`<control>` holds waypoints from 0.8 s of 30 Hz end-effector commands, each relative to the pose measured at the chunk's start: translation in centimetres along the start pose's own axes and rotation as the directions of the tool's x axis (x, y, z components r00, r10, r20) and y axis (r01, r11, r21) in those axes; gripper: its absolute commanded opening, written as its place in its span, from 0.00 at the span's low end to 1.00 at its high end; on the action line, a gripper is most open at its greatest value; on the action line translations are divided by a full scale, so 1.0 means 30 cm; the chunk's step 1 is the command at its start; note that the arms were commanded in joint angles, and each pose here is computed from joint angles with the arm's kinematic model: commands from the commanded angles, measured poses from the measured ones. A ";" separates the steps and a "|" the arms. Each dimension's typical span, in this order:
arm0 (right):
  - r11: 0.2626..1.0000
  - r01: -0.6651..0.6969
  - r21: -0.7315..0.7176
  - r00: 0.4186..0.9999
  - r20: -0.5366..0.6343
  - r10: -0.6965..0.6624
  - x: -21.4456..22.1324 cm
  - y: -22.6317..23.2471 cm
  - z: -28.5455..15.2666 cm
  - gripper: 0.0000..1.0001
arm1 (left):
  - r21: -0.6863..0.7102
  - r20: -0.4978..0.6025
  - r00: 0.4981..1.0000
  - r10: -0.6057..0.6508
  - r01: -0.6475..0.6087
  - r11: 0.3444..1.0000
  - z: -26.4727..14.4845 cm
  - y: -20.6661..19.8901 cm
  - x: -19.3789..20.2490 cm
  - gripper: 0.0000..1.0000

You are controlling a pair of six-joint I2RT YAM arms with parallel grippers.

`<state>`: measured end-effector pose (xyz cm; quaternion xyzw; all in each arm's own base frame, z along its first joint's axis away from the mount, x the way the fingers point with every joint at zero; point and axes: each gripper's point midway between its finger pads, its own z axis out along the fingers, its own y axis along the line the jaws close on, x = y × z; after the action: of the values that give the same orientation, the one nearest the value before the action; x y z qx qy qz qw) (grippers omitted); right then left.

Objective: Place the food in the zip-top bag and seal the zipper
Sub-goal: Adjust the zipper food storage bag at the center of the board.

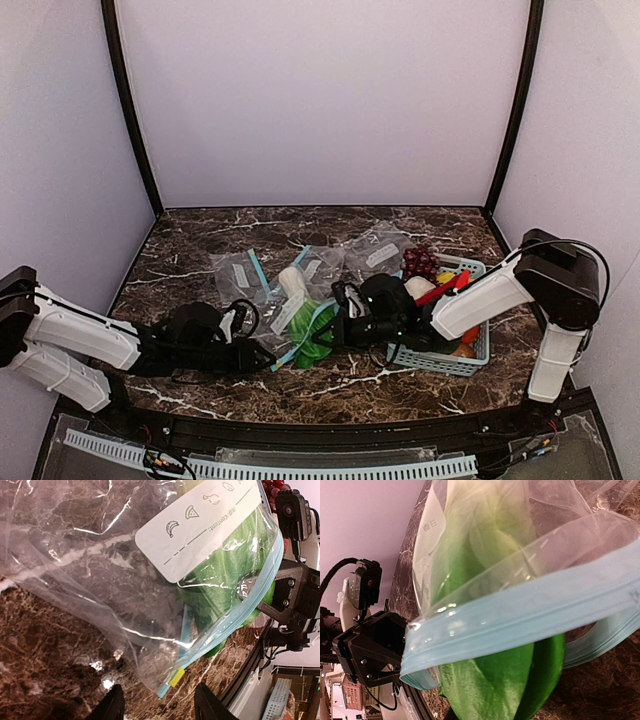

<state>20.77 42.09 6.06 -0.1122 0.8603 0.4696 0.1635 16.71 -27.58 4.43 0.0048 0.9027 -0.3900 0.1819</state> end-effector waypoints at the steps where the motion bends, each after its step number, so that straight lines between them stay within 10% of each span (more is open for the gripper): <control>1: 1.000 0.010 -0.018 0.999 0.033 -0.010 -0.042 0.024 0.009 0.00 | 0.065 -0.005 1.000 -0.027 0.027 0.998 0.018 -0.036 0.002 0.45; 24: 1.000 0.010 -0.024 0.999 0.039 -0.009 -0.058 0.037 0.009 0.00 | 0.056 -0.038 0.999 -0.034 0.036 0.998 0.062 -0.035 0.011 0.16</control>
<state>20.96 42.26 6.24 -0.1111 0.8616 0.4675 0.1636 16.75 -28.95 3.48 -0.0042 0.8992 -0.4078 0.1584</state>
